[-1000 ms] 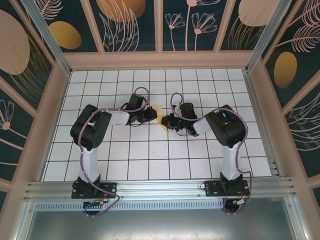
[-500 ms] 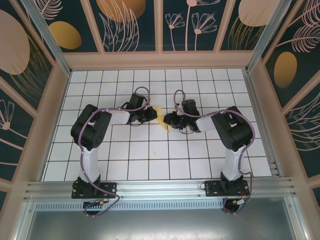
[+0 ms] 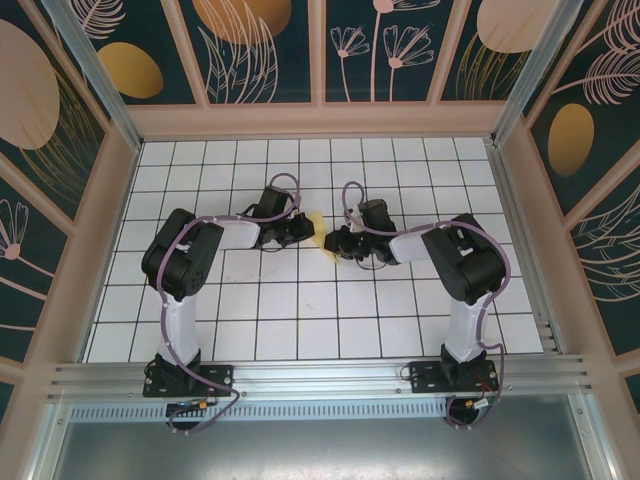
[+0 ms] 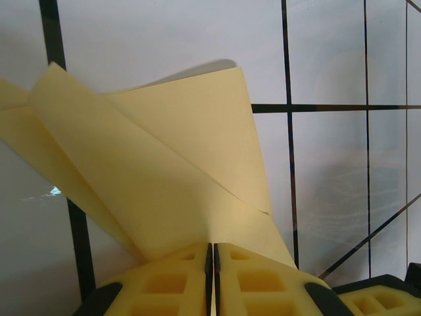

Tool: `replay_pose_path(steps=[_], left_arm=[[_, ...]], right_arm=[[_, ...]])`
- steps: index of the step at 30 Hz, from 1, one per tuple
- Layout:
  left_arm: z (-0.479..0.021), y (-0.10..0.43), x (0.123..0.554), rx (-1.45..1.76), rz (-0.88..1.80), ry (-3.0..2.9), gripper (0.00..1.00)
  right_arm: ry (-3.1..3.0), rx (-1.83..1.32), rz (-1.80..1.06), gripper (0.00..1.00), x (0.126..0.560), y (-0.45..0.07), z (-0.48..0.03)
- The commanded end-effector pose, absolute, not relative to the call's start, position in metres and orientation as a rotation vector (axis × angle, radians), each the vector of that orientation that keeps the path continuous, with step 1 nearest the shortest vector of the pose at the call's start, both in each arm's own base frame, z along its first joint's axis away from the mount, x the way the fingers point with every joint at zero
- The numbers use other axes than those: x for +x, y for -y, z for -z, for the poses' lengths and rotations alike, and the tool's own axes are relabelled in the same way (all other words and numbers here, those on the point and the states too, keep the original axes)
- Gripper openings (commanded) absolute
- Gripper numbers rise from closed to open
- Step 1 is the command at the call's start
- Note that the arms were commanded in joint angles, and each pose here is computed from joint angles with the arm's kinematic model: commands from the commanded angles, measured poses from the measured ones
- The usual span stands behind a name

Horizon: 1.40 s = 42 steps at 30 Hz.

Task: Fold a paper plane with a square sheet of paper (pick it up from the middle)
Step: Fold the wing for the fifth time at the center of the table.

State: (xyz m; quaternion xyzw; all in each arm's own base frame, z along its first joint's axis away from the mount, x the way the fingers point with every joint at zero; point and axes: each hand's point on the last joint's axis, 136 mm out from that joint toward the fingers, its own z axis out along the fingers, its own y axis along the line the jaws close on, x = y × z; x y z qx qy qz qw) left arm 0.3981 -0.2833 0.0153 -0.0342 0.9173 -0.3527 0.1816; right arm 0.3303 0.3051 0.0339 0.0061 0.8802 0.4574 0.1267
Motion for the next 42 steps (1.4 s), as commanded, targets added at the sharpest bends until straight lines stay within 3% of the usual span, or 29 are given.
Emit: replay_pose_path(steps=[1, 8, 16, 23, 32, 42], left_arm=[[0.042, 0.256, 0.389, -0.153, 0.775, -2.711, 0.14], [0.040, 0.256, 0.391, -0.157, 0.775, -2.705, 0.15], [0.020, 0.265, 0.401, -0.141, 0.820, -2.660, 0.17], [-0.017, 0.278, 0.417, -0.096, 0.897, -2.570, 0.21], [-0.091, 0.288, 0.421, -0.014, 1.046, -2.325, 0.33], [-0.067, 0.287, 0.407, -0.018, 1.086, -2.348, 0.28]], right_arm=[[-2.551, -0.002, -1.342, 0.15, 0.329, -0.307, -0.044], [-2.591, 0.050, -1.355, 0.14, 0.317, -0.302, -0.032], [-2.654, 0.138, -1.313, 0.06, 0.309, -0.292, -0.013], [-2.676, 0.244, -1.314, 0.00, 0.306, -0.284, 0.000], [-2.630, 0.389, -1.461, 0.00, 0.306, -0.277, -0.001], [-2.635, 0.455, -1.476, 0.00, 0.305, -0.274, 0.001]])
